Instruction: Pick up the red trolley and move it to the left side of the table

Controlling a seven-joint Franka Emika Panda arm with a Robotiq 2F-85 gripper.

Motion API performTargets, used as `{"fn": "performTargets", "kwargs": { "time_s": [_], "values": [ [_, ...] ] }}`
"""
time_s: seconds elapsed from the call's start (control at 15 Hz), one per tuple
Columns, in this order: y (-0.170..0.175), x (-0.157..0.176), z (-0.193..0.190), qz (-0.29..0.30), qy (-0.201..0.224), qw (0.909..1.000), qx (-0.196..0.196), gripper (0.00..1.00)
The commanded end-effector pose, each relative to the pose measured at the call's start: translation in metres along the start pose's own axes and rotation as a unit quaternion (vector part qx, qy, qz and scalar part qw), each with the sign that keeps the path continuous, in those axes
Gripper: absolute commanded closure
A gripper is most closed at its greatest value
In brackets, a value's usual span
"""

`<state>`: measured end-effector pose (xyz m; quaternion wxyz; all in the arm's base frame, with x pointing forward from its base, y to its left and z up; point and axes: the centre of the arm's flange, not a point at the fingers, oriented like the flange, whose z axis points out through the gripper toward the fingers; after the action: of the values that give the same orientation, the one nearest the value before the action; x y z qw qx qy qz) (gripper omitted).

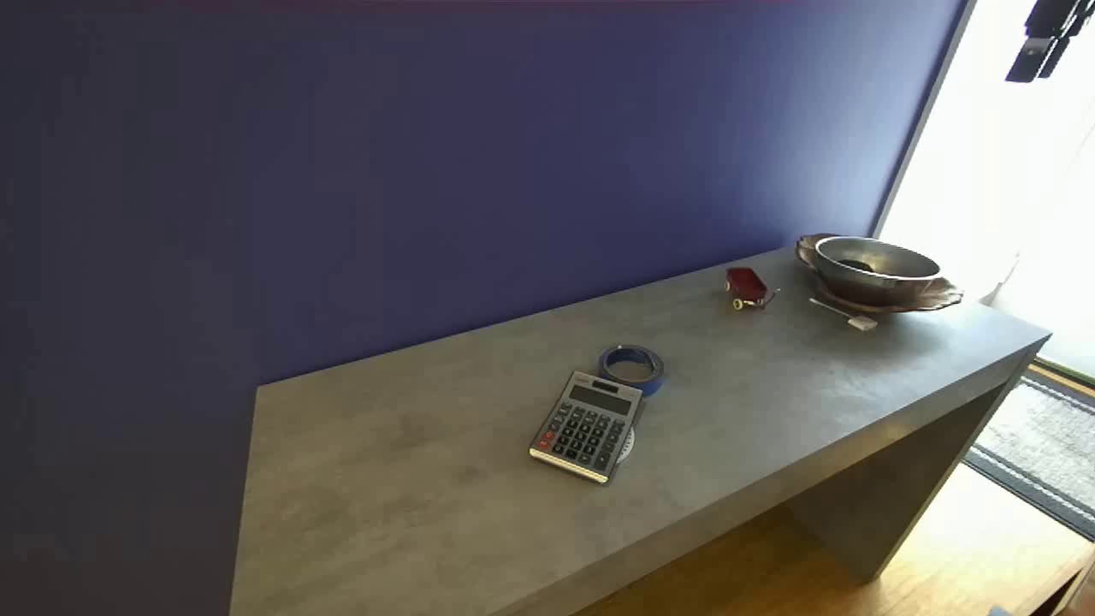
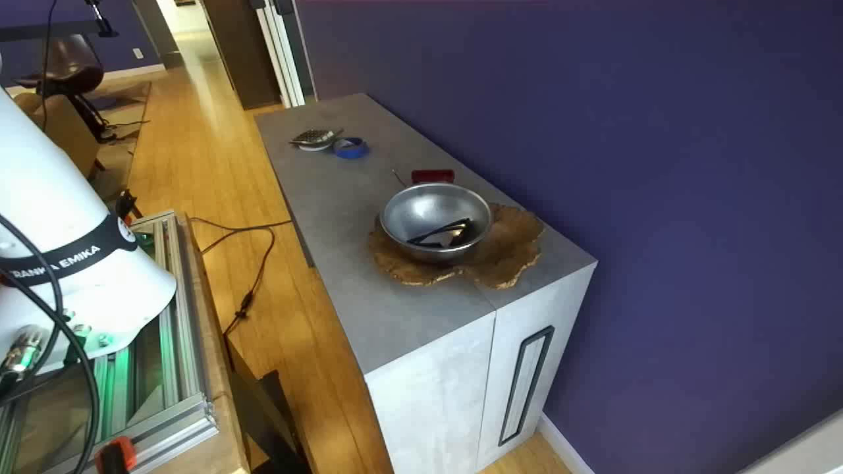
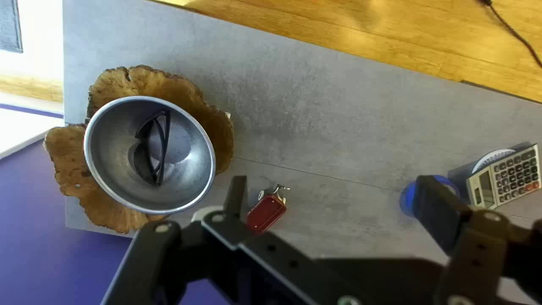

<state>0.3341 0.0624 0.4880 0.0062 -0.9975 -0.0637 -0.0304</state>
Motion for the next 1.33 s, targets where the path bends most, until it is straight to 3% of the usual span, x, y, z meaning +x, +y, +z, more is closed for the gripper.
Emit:
{"fn": "performTargets", "kwargs": {
  "time_s": [0.0, 0.53, 0.93, 1.27],
  "values": [
    [0.0, 0.0, 0.0, 0.0, 0.0, 1.0, 0.0, 0.0],
    [0.0, 0.0, 0.0, 0.0, 0.0, 1.0, 0.0, 0.0],
    [0.016, 0.085, 0.05, 0.046, 0.046, 0.9979, 0.003, 0.0],
    [0.04, 0.147, 0.112, 0.097, 0.068, 0.9923, 0.035, 0.0]
  ]
}}
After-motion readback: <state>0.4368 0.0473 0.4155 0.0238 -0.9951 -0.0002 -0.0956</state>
